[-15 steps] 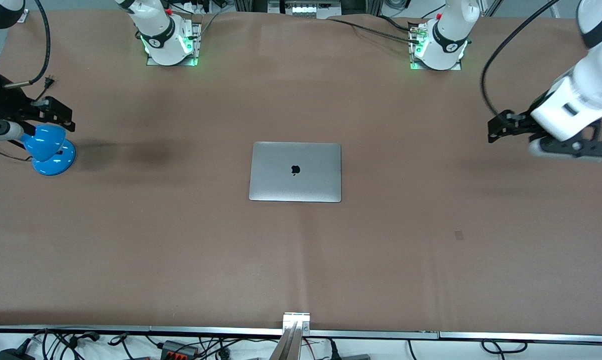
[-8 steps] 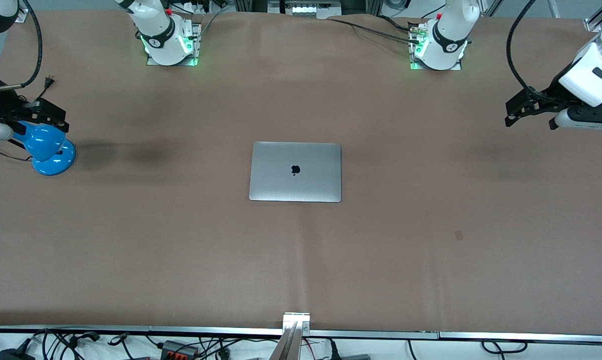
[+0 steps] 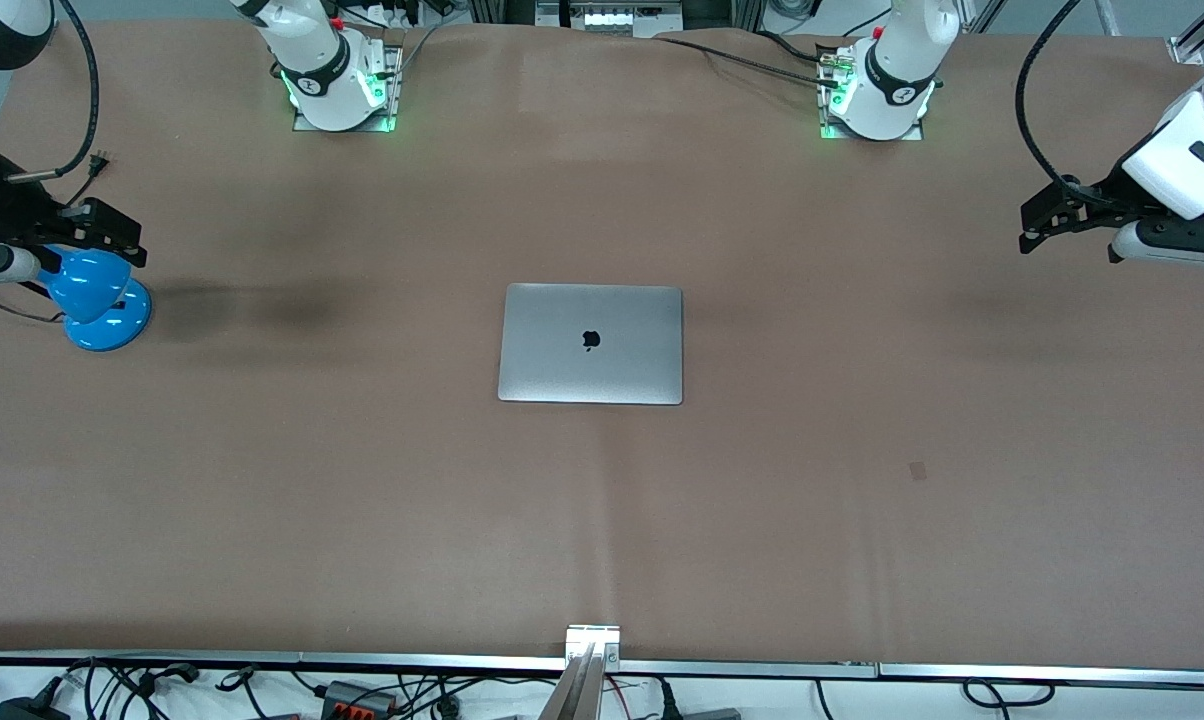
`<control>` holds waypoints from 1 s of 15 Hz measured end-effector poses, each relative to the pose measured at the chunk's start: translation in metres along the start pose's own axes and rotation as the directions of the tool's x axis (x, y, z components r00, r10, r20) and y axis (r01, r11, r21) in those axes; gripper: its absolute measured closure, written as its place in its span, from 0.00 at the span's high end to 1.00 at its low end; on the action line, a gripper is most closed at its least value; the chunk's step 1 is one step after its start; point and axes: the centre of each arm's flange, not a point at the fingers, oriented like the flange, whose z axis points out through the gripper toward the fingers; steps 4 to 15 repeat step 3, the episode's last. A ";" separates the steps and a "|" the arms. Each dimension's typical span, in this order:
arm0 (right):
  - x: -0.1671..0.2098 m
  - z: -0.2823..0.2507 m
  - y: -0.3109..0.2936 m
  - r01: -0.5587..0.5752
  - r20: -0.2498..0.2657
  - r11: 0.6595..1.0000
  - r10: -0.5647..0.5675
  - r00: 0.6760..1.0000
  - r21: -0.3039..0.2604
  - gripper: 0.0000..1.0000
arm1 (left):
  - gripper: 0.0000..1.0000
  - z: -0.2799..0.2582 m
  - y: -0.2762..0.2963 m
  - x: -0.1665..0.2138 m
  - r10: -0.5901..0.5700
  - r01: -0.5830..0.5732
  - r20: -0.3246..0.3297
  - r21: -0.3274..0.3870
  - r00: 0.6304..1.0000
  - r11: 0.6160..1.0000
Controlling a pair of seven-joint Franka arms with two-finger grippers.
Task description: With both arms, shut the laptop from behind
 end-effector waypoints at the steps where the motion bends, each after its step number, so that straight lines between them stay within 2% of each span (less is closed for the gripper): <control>1: 0.000 0.000 0.000 0.000 0.000 1.000 0.000 1.000 0.000 1.00 | 1.00 -0.001 0.000 0.000 0.000 0.000 -0.001 0.002 1.000 1.000; 15: 0.000 0.000 0.000 0.000 0.000 1.000 0.000 1.000 0.000 1.00 | 1.00 -0.003 -0.001 0.001 0.000 0.000 -0.002 0.003 1.000 1.000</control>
